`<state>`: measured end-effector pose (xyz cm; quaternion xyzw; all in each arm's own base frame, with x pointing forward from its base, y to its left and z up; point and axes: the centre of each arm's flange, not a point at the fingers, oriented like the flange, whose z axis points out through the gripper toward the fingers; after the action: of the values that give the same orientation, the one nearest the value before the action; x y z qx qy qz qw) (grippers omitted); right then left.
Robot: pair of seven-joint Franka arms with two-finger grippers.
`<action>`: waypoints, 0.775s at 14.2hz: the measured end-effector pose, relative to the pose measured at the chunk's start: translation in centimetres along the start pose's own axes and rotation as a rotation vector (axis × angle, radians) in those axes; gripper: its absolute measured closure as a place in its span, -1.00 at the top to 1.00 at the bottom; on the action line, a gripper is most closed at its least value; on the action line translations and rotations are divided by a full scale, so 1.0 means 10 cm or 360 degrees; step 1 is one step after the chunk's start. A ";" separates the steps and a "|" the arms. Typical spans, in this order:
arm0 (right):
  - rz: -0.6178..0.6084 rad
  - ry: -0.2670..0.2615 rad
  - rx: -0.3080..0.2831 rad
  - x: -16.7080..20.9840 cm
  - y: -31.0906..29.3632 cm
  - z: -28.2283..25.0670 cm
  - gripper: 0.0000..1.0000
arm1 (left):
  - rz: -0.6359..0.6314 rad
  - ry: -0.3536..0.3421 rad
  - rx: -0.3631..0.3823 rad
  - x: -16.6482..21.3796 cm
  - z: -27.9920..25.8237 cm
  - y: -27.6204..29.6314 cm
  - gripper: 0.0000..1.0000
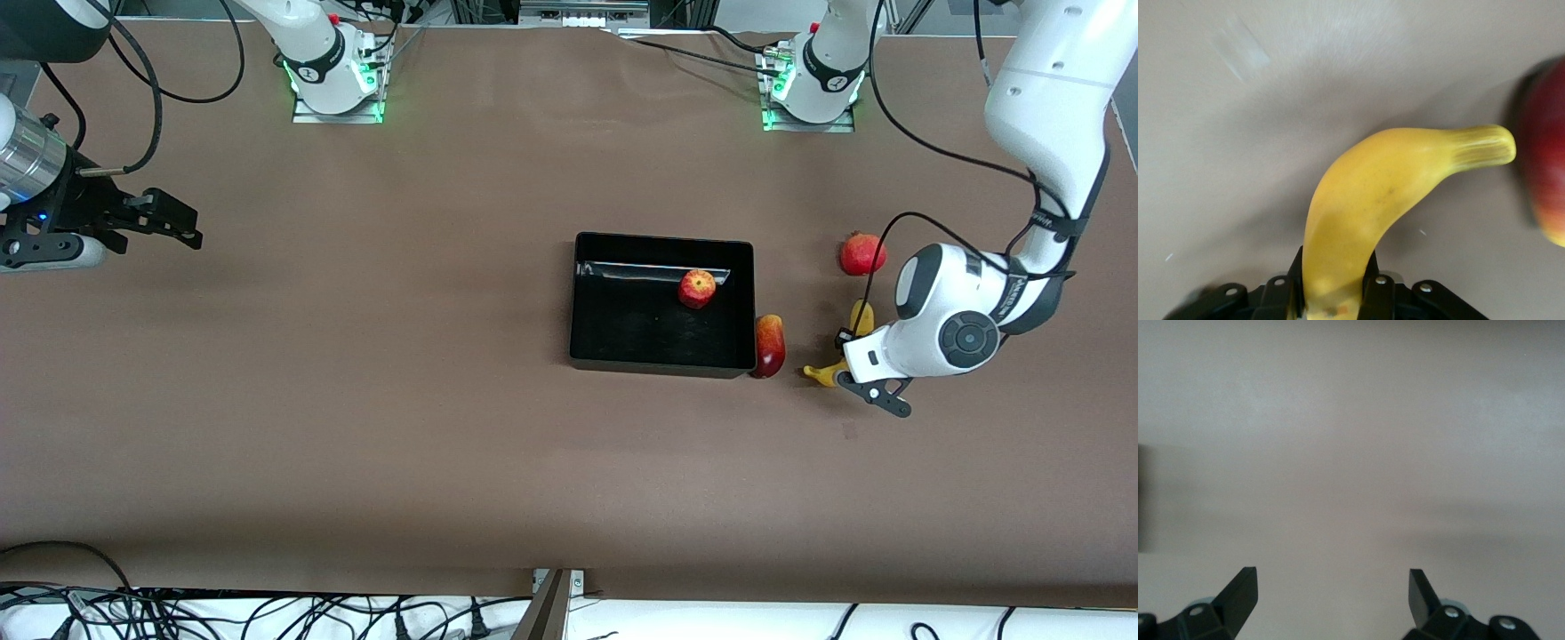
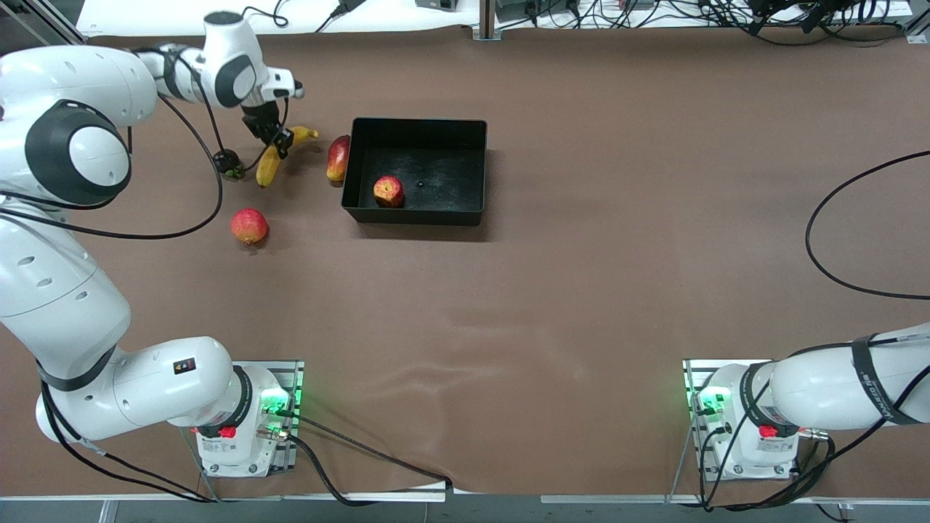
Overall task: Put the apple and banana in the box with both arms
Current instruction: 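Lower the banana into the black box and open the left gripper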
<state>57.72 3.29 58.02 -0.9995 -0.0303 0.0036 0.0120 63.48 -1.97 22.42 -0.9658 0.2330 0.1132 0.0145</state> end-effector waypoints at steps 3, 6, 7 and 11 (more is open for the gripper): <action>0.0000 0.0001 0.0000 0.00 0.00 0.00 1.00 | -0.0150 -0.0053 0.0019 0.05 -0.90 0.44 -0.32; 0.0000 0.0001 0.0000 0.00 0.00 0.00 1.00 | -0.0446 -0.0044 -0.0077 0.18 -1.45 1.19 -0.32; 0.0000 0.0001 0.0000 0.00 0.00 0.00 1.00 | -0.0555 -0.0053 -0.0098 0.24 -1.46 1.49 -0.32; 0.0001 0.0002 0.0000 0.00 0.00 0.00 1.00 | -0.0919 -0.0013 -0.0138 0.60 -1.15 2.82 -0.32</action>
<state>57.73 3.27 58.04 -0.9995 -0.0301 0.0031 0.0120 58.36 -30.69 32.92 -0.9914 -0.0567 0.1181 0.0057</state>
